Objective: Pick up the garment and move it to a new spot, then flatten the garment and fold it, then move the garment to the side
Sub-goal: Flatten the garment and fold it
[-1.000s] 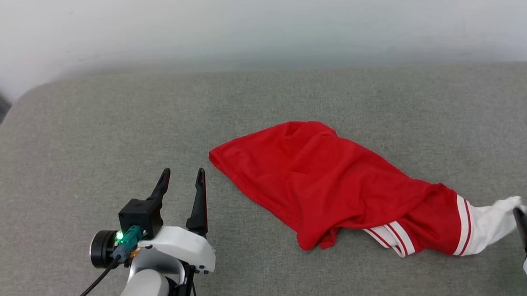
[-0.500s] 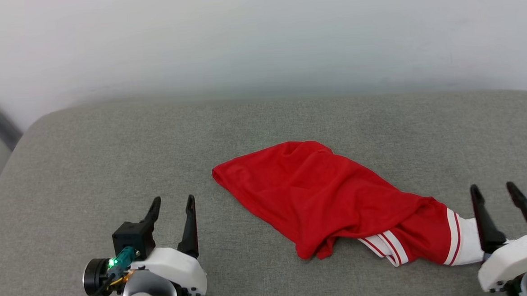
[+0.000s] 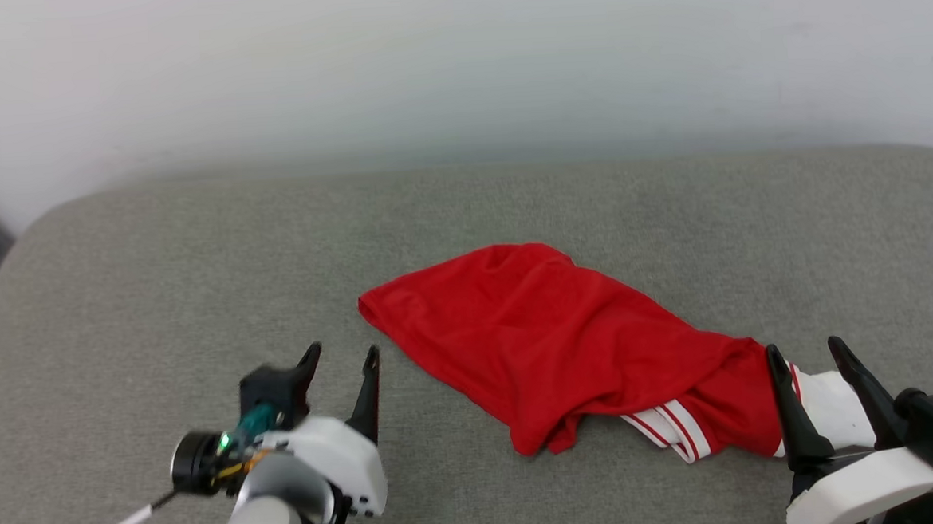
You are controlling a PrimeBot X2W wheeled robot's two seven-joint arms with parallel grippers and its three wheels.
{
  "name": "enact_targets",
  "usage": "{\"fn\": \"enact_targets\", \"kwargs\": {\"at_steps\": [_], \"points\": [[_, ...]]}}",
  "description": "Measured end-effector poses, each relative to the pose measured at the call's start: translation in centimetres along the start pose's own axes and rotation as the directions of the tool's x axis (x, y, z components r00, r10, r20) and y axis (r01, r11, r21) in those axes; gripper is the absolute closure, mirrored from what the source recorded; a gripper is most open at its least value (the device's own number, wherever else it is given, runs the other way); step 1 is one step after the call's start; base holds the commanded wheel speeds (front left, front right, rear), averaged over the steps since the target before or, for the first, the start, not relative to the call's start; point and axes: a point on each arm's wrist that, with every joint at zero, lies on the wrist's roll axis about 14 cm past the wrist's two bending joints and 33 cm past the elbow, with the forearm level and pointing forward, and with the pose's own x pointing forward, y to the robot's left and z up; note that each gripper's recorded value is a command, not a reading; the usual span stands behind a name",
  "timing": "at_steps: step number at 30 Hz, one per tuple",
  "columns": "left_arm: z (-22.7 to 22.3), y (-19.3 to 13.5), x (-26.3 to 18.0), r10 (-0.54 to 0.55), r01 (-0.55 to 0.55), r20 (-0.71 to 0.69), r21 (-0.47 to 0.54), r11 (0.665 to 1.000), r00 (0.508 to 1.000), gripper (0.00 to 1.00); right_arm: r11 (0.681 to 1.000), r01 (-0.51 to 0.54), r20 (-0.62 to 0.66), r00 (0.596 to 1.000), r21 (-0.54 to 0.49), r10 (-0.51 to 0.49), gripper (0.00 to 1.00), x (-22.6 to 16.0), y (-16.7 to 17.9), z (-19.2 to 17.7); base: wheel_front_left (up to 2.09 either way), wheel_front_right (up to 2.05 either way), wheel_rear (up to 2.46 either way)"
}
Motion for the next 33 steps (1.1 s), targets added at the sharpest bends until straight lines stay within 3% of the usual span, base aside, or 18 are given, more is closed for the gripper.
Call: {"fn": "enact_targets", "kwargs": {"at_steps": [4, 7, 13, 14, 17, 18, 23, 24, 25, 26, 29, 30, 31, 33], "points": [[-0.2, -2.0, 3.1, -0.111, 0.117, -0.097, 0.055, 0.992, 0.989, 0.0, 1.0, 0.001, -0.012, 1.0, 0.004, -0.001, 0.0, 0.8, 0.0, -0.4, 0.0, 0.0, 0.0], [-2.2, -3.6, 4.9, -0.187, 0.213, -0.243, 0.085, 0.973, 0.952, 0.0, 1.0, 0.006, -0.014, 1.0, 0.003, -0.006, 0.0, 1.5, -0.2, -0.6, 0.0, 0.0, 0.0], [-6.8, -5.4, 6.4, -0.26, 0.362, -0.509, 0.111, 0.925, 0.821, 0.0, 1.0, 0.025, -0.01, 1.0, 0.004, -0.025, 0.0, 2.1, -0.7, -1.2, 0.0, 0.0, 0.0], [-6.8, -5.4, 6.4, -0.26, 0.362, -0.509, 0.111, 0.925, 0.821, 0.0, 1.0, 0.025, -0.01, 1.0, 0.004, -0.025, 0.0, 2.1, -0.7, -1.2, 0.0, 0.0, 0.0], [-9.4, -5.8, 6.1, -0.263, 0.414, -0.628, 0.105, 0.904, 0.733, 0.0, 0.999, 0.036, -0.004, 0.999, 0.009, -0.036, 0.0, 2.4, -1.1, -1.4, 0.0, 0.0, 0.0], [-11.1, -5.6, 5.7, -0.25, 0.437, -0.697, 0.1, 0.894, 0.672, 0.0, 0.999, 0.049, -0.013, 0.999, 0.016, -0.049, 0.0, 2.3, -1.5, -1.9, 0.0, 0.0, 0.0], [-12.3, -5.8, 5.7, -0.232, 0.472, -0.783, 0.088, 0.877, 0.577, 0.0, 0.996, 0.076, -0.037, 0.997, 0.035, -0.075, 0.0, 2.2, -2.2, -3.1, 0.0, 0.0, 0.0], [-12.5, -5.8, 5.6, -0.231, 0.477, -0.797, 0.081, 0.875, 0.558, 0.56, 0.996, 0.08, -0.041, 0.996, 0.04, -0.078, 0.0, 2.2, -2.3, -3.3, 0.0, 0.0, 0.0], [-12.5, -5.8, 5.6, -0.229, 0.484, -0.805, 0.082, 0.871, 0.547, 0.95, 0.996, 0.08, -0.044, 0.996, 0.042, -0.079, 0.0, 2.3, -2.3, -3.5, 0.0, 0.0, 0.0], [-12.5, -5.8, 5.7, -0.229, 0.49, -0.81, 0.081, 0.868, 0.54, 1.0, 0.996, 0.082, -0.044, 0.996, 0.042, -0.08, 0.0, 2.4, -2.4, -3.6, 0.0, 0.0, 0.0], [-12.1, -5.7, 6.1, -0.23, 0.5, -0.802, 0.096, 0.861, 0.551, 1.0, 0.995, 0.086, -0.04, 0.996, 0.054, -0.084, 0.0, 2.5, -2.5, -3.7, 0.0, 0.0, 0.0], [-11.3, -5.9, 6.9, -0.24, 0.493, -0.768, 0.111, 0.863, 0.593, 1.0, 0.994, 0.088, -0.04, 0.995, 0.058, -0.086, 0.0, 2.6, -2.6, -3.8, 0.0, 0.0, 0.0], [-11.3, -5.9, 6.9, -0.24, 0.493, -0.768, 0.111, 0.863, 0.593, 1.0, 0.994, 0.088, -0.04, 0.995, 0.058, -0.086, 0.0, 2.6, -2.6, -3.8, 0.0, 0.0, 0.0], [-10.0, -6.3, 7.9, -0.259, 0.488, -0.718, 0.128, 0.863, 0.646, 1.0, 0.994, 0.089, -0.033, 0.996, 0.06, -0.087, 0.0, 2.6, -2.6, -3.7, 0.0, 0.0, 0.0]]}}
